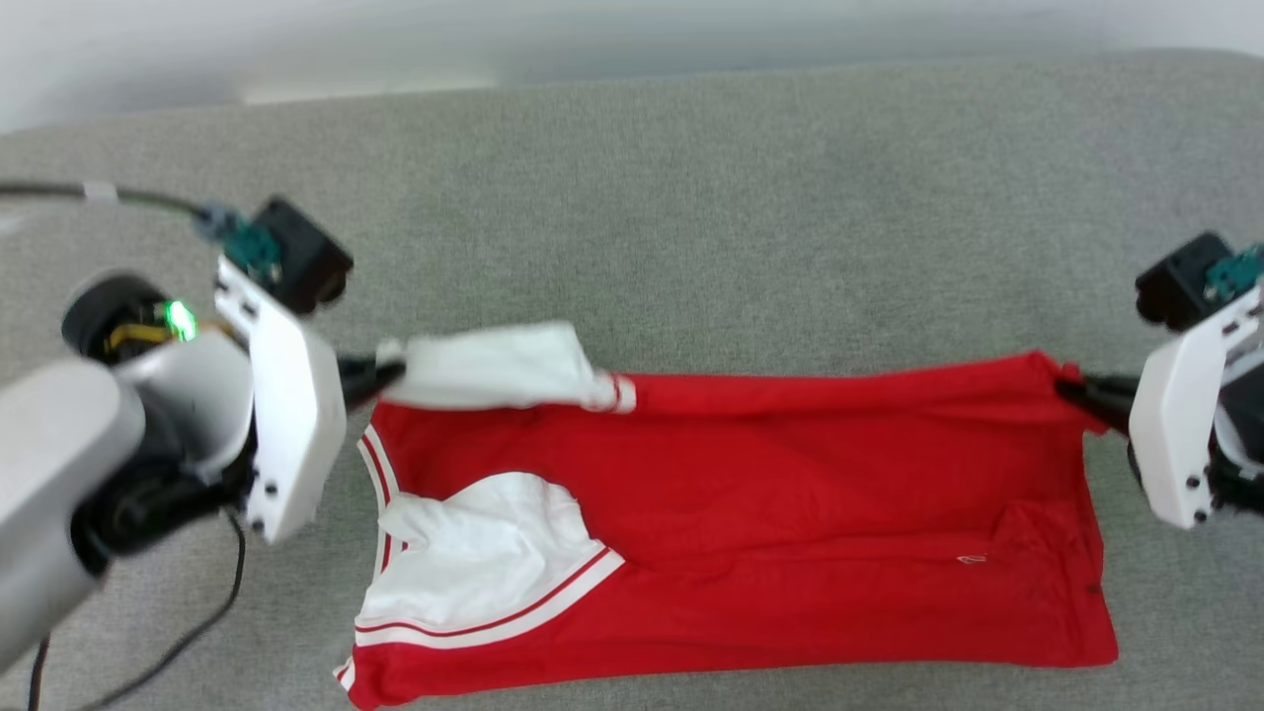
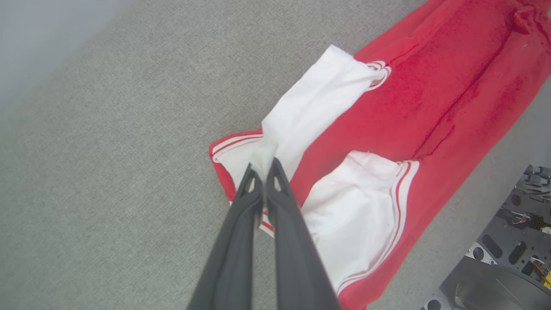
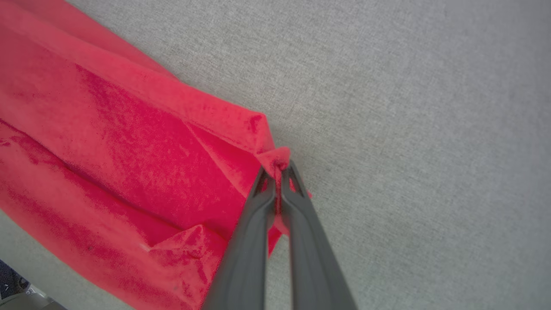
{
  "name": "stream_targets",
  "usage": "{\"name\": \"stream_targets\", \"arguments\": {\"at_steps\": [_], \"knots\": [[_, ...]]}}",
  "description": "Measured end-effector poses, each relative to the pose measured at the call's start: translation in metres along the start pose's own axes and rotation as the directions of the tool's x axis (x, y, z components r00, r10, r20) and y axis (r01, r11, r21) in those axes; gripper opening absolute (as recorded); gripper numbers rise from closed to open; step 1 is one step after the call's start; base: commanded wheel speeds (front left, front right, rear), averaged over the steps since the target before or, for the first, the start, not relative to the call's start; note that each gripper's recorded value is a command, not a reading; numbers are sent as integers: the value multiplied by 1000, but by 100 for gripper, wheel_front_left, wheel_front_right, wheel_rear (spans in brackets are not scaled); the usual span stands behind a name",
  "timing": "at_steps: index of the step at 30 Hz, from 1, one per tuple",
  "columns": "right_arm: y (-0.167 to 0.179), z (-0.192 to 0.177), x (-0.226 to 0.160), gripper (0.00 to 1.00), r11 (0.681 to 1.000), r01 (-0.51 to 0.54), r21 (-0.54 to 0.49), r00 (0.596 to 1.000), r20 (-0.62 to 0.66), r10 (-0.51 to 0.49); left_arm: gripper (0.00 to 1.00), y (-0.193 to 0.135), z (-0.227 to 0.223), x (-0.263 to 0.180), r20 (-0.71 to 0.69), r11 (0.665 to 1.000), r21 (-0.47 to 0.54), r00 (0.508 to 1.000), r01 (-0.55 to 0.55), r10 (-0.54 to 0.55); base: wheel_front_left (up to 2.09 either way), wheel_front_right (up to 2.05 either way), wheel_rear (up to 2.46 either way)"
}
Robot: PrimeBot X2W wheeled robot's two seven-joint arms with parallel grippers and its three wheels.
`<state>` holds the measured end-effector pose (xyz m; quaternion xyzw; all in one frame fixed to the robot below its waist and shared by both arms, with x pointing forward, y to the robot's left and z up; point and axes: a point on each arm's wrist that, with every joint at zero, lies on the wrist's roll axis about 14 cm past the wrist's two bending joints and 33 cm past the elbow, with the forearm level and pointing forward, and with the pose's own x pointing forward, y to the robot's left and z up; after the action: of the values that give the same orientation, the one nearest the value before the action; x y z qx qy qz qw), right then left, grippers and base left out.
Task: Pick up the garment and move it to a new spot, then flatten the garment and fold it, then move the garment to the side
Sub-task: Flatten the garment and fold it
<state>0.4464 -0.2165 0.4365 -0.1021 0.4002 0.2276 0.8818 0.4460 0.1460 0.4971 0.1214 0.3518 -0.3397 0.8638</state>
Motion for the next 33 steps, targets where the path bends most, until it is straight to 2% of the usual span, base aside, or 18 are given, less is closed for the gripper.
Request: {"name": "stream_targets", "arguments": {"at_steps": [14,24,25,26,27,28,29,33], "knots": [[29,-54,-19,0,996,-47,82,999,-19,49,0,-55,-108,-12,-174,986,-156,982,49,-76,0,0,0],[47,-99,-7,0,991,-68,115,988,-131,83,0,-75,-147,9,-236,966,-248,962,79,-139,0,0,0],[46,-99,-6,0,991,-66,117,988,-130,81,11,-74,-146,11,-226,966,-250,965,74,-133,0,0,0],[46,-98,-5,0,991,-63,122,990,-120,78,75,-73,-144,12,-216,966,-249,968,73,-129,0,0,0],[45,-96,-5,22,990,-60,125,991,-114,74,100,-72,-141,13,-198,969,-239,973,71,-120,0,0,0],[45,-94,-6,59,991,-59,123,992,-101,72,100,-70,-136,13,-175,971,-228,979,64,-105,0,0,0],[44,-89,-7,100,992,-55,117,995,-81,65,100,-67,-131,13,-152,974,-220,984,54,-89,0,0,0],[39,-58,-17,100,994,-46,101,998,54,40,100,-47,-101,4,-11,985,-169,1000,-26,24,0,0,0]]}}
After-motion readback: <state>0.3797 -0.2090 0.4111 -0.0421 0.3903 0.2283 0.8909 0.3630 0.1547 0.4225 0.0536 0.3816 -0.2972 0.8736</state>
